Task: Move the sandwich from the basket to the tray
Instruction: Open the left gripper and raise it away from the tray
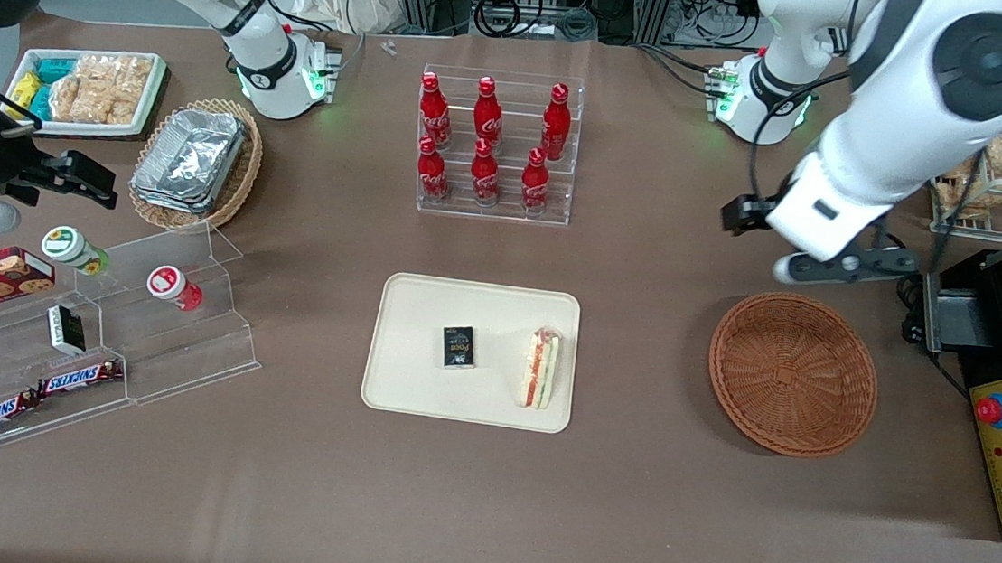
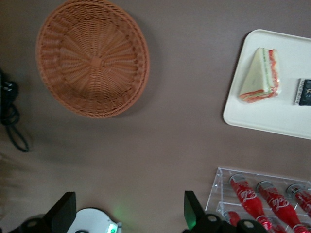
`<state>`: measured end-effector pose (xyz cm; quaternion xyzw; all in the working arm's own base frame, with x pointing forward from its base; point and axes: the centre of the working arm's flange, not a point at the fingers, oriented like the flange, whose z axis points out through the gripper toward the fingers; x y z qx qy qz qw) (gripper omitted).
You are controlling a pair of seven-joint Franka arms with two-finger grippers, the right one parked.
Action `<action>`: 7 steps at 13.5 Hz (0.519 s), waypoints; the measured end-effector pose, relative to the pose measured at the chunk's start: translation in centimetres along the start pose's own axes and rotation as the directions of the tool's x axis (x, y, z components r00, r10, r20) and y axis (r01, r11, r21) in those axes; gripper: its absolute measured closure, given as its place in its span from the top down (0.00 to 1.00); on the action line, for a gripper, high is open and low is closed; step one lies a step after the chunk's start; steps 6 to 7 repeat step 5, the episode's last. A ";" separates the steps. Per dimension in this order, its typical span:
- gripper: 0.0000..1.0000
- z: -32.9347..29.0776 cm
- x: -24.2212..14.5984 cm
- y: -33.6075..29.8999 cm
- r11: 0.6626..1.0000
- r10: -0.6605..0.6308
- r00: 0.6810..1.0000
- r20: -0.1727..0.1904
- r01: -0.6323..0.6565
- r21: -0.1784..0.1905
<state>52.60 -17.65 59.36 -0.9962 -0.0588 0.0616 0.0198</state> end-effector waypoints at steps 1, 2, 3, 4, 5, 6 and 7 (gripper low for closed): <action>1.00 -0.4 -0.4 -1.6 1.000 0.010 1.000 -0.002 -0.010 0.005; 1.00 -0.6 -0.8 -3.2 1.000 0.022 1.000 -0.003 -0.022 0.009; 1.00 -0.5 -1.4 -4.7 1.000 0.027 1.000 -0.001 -0.027 0.013; 1.00 -0.5 -1.7 -5.6 1.000 0.027 1.000 0.000 -0.027 0.015; 1.00 -0.6 -1.8 -6.1 1.000 0.026 1.000 -0.002 -0.026 0.014; 1.00 -0.6 -1.8 -6.1 1.000 0.026 1.000 -0.002 -0.026 0.014; 1.00 -0.6 -1.8 -6.1 1.000 0.026 1.000 -0.002 -0.026 0.014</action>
